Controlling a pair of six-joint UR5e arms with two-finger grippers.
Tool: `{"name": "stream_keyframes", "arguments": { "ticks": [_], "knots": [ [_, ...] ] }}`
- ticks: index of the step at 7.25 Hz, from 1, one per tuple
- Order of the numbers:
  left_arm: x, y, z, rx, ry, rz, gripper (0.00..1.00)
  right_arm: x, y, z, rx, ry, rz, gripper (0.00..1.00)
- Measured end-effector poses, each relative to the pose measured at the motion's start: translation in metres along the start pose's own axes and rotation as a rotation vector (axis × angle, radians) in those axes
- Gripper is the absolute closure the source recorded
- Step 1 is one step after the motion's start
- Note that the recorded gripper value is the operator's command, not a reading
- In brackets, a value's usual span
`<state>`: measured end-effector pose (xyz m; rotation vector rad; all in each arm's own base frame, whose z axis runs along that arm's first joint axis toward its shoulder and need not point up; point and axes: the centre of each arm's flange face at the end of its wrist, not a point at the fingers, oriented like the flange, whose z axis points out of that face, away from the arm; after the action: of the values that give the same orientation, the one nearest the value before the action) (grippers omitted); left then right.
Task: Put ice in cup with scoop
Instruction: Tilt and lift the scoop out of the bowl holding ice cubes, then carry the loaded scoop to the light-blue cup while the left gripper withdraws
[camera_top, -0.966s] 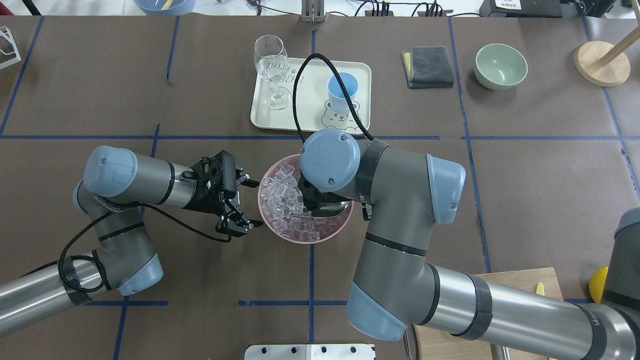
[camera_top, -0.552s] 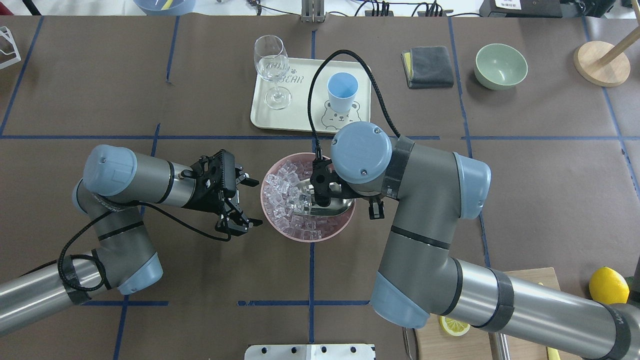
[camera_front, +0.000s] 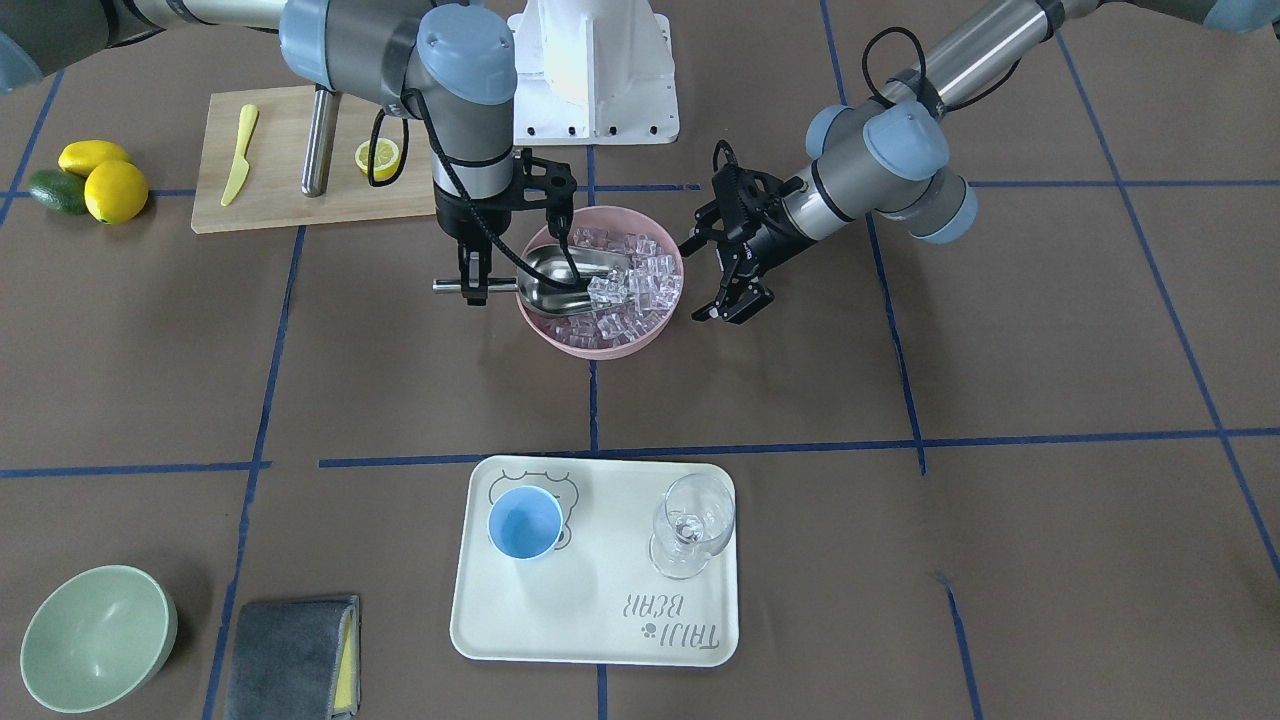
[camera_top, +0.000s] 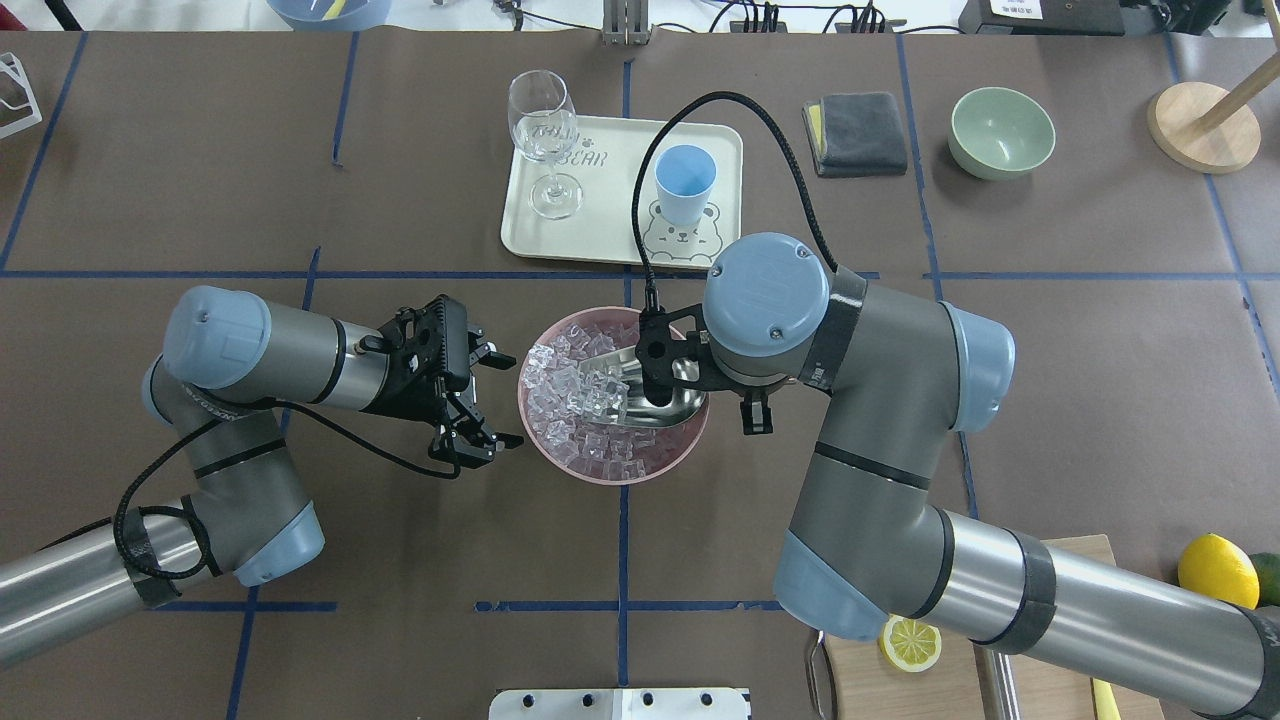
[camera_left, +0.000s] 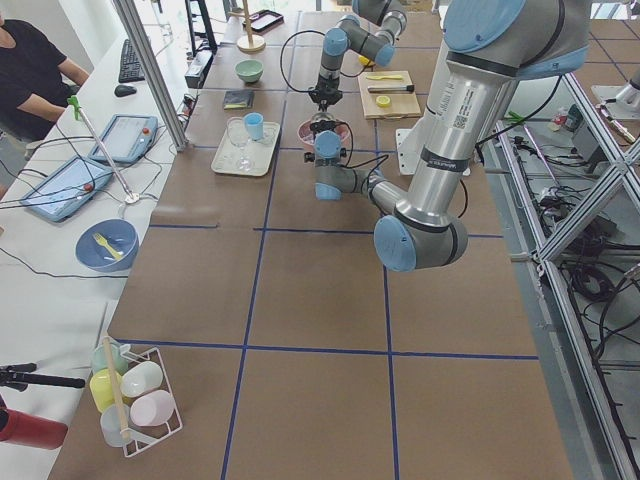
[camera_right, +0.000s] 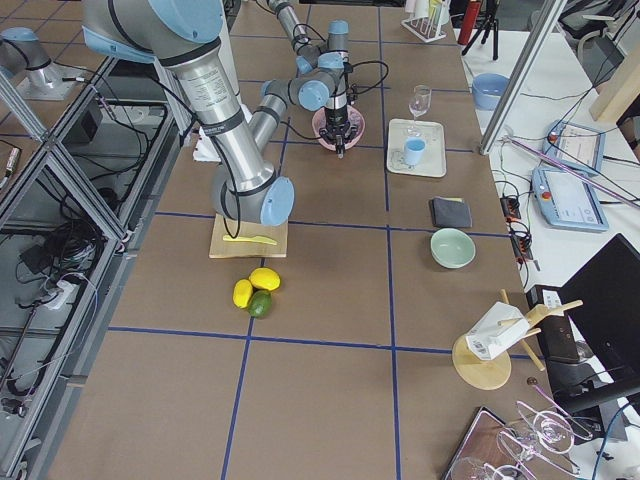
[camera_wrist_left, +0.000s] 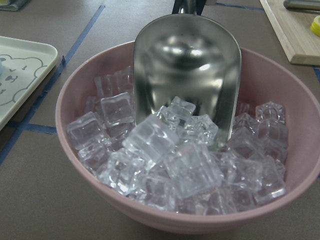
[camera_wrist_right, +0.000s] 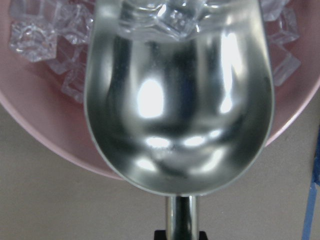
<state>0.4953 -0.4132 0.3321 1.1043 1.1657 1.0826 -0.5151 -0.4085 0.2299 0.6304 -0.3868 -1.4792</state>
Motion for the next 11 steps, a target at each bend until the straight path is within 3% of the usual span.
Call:
{"name": "stream_keyframes", "arguments": {
  "ticks": [8,11],
  "knots": [
    [-0.001,0.000,0.000,-0.006,-0.003,-0.003,0.00,0.006,0.023,0.005,0.171,-0.035,0.003,1.00],
    [-0.007,0.002,-0.006,-0.008,-0.012,-0.008,0.00,0.031,0.046,-0.011,0.234,-0.067,0.039,1.00]
  ]
}}
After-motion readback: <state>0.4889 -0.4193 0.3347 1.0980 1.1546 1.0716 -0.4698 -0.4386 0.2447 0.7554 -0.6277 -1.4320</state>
